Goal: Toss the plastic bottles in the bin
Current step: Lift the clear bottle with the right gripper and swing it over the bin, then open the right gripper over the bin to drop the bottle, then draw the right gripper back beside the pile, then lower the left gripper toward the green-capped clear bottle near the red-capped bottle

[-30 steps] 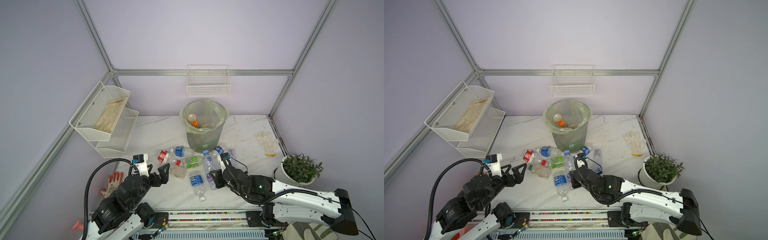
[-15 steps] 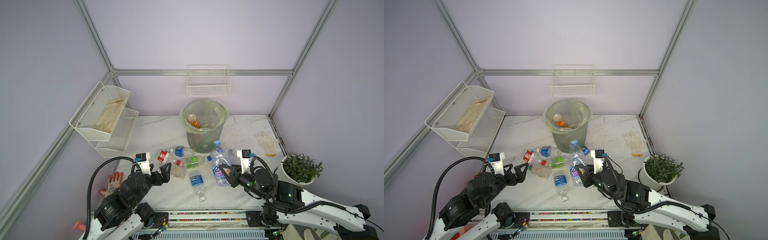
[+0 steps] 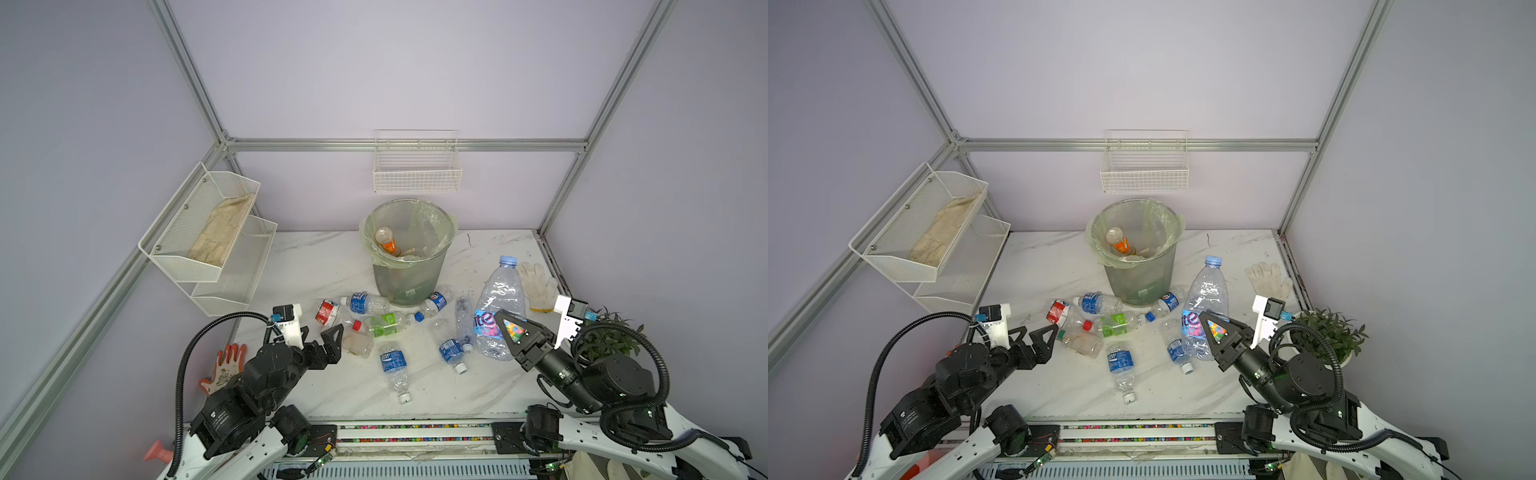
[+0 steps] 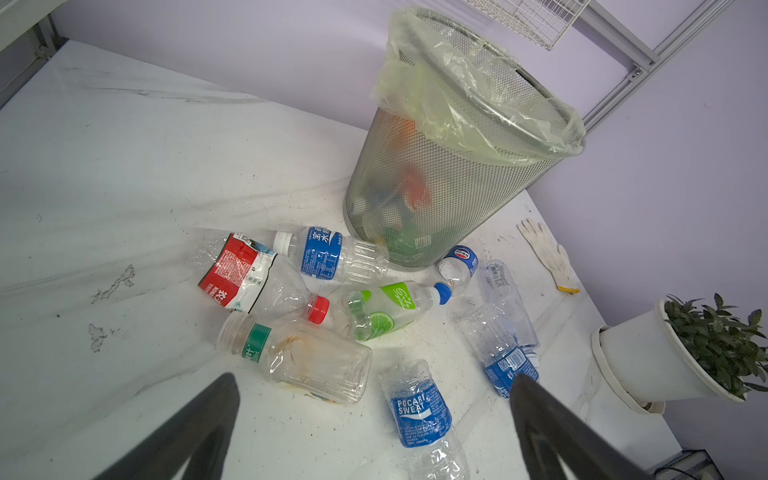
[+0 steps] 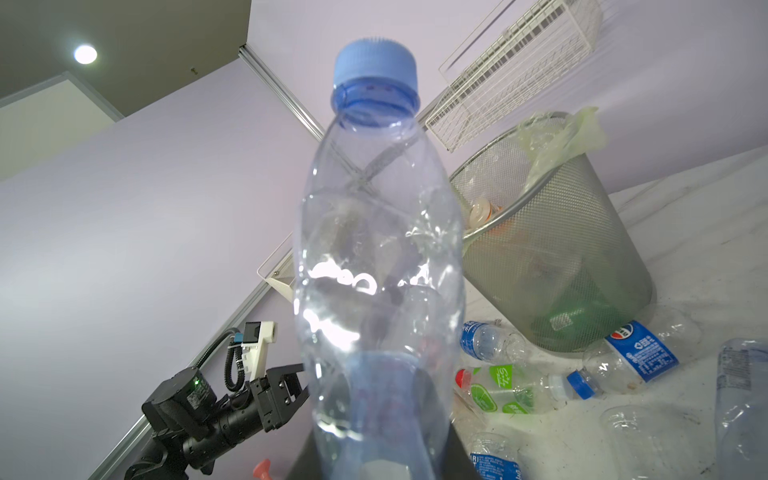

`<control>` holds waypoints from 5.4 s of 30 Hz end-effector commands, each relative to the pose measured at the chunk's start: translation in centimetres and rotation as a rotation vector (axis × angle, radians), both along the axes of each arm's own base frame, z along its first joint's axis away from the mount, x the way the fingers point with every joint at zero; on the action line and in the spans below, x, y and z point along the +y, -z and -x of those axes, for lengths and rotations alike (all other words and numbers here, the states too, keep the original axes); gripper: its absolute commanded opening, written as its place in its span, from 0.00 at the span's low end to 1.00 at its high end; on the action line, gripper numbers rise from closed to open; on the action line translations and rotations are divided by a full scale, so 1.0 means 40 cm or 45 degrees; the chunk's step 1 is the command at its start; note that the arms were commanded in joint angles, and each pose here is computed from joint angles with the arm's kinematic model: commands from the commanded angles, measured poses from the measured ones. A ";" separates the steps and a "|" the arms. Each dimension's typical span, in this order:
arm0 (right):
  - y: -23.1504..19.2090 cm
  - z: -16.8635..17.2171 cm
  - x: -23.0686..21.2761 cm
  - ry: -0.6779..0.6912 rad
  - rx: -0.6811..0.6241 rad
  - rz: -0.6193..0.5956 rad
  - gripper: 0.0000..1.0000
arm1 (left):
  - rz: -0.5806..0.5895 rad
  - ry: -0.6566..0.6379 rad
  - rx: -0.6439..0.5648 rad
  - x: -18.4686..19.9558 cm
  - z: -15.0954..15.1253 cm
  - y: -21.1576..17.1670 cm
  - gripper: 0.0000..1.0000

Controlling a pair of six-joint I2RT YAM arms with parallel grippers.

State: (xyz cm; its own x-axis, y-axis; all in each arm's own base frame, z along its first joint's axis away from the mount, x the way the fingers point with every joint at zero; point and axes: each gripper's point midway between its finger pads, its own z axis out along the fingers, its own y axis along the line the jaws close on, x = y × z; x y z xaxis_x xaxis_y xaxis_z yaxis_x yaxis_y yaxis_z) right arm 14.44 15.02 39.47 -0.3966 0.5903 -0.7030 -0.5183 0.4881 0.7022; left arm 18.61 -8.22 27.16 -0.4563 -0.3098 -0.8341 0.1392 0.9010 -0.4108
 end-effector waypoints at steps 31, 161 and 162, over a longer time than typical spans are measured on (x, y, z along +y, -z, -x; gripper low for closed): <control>-0.082 -0.525 0.348 0.308 0.032 0.827 0.97 | 0.050 -0.041 -0.018 0.054 0.050 -0.008 1.00; 0.296 -0.268 0.048 0.358 0.422 0.787 0.97 | 0.244 -0.699 1.039 -0.129 -0.214 0.408 1.00; 0.298 -0.267 0.047 0.359 0.422 0.788 0.97 | 0.240 -0.702 1.047 -0.129 -0.215 0.413 1.00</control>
